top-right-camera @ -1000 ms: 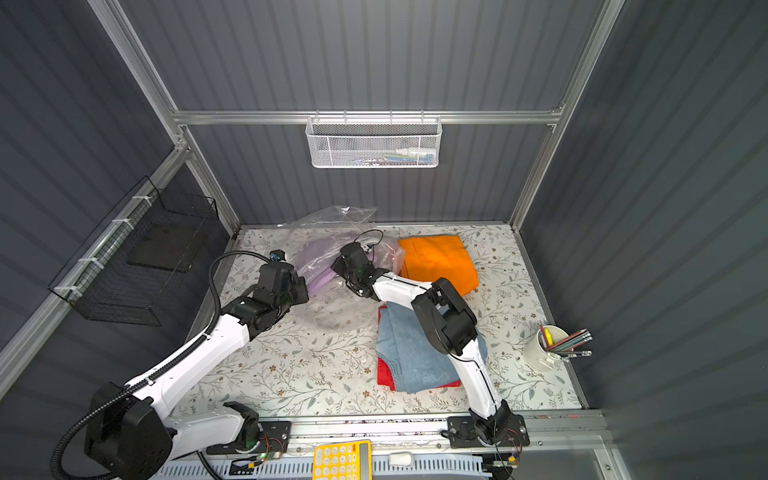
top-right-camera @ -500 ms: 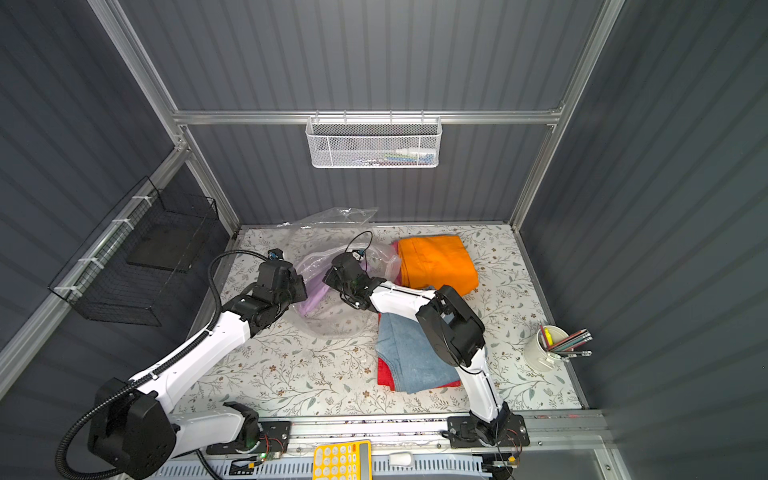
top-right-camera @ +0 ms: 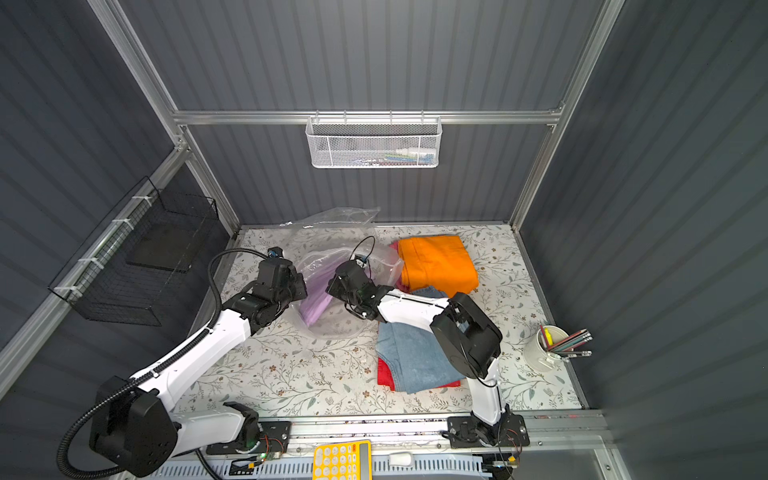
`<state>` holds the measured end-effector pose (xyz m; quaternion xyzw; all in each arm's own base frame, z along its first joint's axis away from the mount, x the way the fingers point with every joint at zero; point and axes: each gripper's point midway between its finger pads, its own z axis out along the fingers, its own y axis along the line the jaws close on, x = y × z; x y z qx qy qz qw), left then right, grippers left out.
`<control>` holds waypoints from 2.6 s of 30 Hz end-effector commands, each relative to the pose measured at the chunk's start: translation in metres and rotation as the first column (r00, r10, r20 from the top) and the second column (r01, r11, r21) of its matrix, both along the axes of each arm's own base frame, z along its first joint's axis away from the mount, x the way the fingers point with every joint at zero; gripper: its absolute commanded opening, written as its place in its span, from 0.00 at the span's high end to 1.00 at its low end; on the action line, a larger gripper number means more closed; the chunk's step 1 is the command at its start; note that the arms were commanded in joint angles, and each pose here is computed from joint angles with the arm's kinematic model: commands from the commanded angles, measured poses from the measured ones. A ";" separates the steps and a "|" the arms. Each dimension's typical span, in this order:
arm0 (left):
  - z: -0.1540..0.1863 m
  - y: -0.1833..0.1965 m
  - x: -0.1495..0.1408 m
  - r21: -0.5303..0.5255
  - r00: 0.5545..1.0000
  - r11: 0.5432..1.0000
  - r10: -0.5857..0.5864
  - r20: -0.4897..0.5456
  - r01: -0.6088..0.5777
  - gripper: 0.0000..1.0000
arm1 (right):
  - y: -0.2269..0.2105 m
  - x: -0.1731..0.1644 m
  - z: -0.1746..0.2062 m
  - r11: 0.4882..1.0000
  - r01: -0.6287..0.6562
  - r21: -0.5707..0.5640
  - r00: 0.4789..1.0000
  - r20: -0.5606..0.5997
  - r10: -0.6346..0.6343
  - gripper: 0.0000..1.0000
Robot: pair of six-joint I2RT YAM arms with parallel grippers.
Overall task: Take the trousers out of the vacuum bag
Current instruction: Take out the trousers from the vacuum bag.
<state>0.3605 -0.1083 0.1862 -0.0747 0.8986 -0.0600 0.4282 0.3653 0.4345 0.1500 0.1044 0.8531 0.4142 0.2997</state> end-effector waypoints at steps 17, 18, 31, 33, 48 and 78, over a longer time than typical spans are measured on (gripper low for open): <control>0.002 -0.002 0.005 -0.042 1.000 0.999 -0.002 0.017 0.003 1.00 | -0.012 -0.013 0.078 0.991 -0.029 0.133 0.997 0.070 0.019 1.00; 0.002 -0.003 0.006 -0.043 1.000 0.999 -0.003 0.016 0.004 1.00 | -0.005 -0.017 0.078 0.989 -0.041 0.139 0.997 0.063 0.033 1.00; 0.014 -0.014 0.022 -0.067 0.998 0.997 -0.026 0.051 0.030 1.00 | -0.008 -0.041 0.069 0.992 -0.043 0.121 0.998 0.039 0.038 1.00; 0.012 -0.013 0.024 -0.052 0.999 0.998 -0.021 0.046 0.024 1.00 | -0.014 -0.042 0.067 0.994 -0.035 0.108 0.998 0.048 0.030 1.00; -0.021 -0.011 0.029 -0.043 1.000 0.999 -0.004 -0.028 0.002 1.00 | -0.032 -0.036 0.146 0.988 -0.065 0.143 0.982 0.184 0.038 1.00; -0.030 -0.015 0.035 -0.053 1.000 0.999 -0.013 -0.029 0.012 1.00 | -0.063 -0.037 0.294 0.974 -0.156 0.162 0.905 0.418 0.075 1.00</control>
